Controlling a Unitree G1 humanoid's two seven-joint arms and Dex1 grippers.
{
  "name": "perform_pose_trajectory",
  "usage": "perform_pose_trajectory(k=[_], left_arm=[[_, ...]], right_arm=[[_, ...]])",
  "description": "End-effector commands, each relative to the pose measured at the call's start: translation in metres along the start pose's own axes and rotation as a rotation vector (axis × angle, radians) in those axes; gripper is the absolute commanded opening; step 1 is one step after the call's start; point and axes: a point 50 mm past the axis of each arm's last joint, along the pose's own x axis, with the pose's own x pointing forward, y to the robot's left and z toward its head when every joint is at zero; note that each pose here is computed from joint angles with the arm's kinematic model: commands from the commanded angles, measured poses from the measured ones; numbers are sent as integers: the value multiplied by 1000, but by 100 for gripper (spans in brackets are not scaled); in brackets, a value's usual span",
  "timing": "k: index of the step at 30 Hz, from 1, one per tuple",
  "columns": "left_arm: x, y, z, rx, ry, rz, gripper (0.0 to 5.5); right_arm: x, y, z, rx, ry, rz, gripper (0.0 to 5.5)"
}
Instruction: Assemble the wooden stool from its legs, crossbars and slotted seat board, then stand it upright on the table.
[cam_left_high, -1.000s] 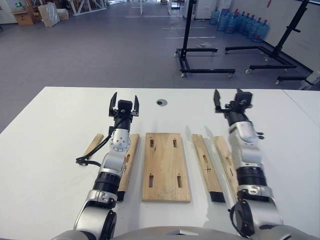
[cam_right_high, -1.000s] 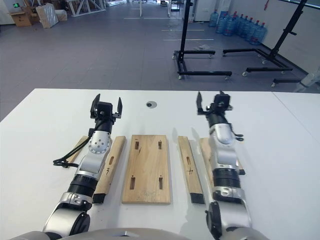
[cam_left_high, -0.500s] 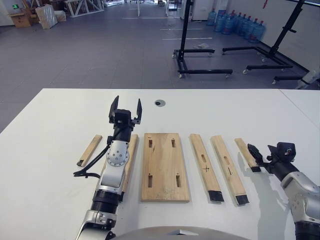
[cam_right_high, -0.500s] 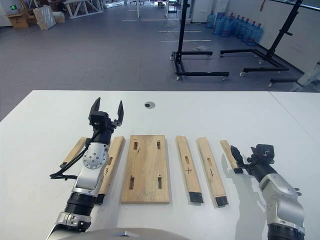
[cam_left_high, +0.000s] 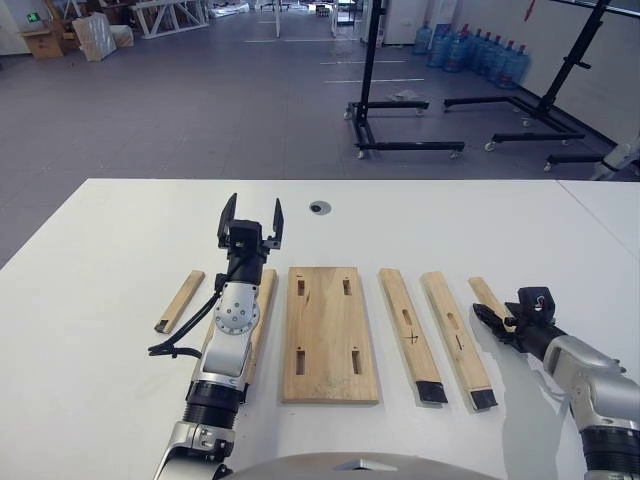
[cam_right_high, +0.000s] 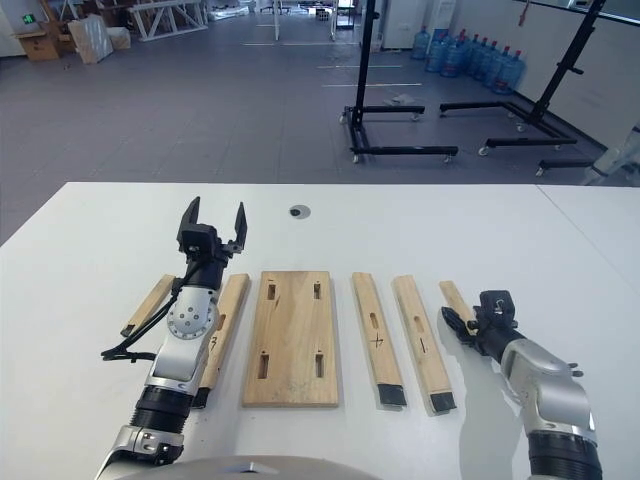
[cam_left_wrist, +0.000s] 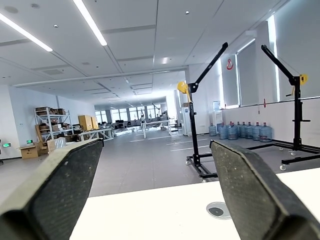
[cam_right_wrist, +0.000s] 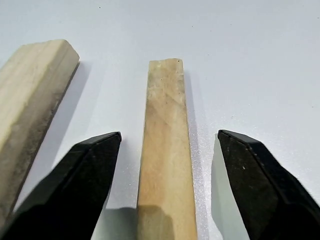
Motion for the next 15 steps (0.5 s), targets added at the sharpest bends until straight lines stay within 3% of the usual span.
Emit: perform_pose_trajectory(k=[1,8,15], left_arm=[[-2,1,-2,10,15,8,393],[-1,2,-1,12,11,11,393],[-1,2,-1,6,12,8,393]], right_arm=[[0,20,-36,147,195,147,274],[-3,28,-51,122,311,186,141],[-16,25,-65,69,303,112,134]])
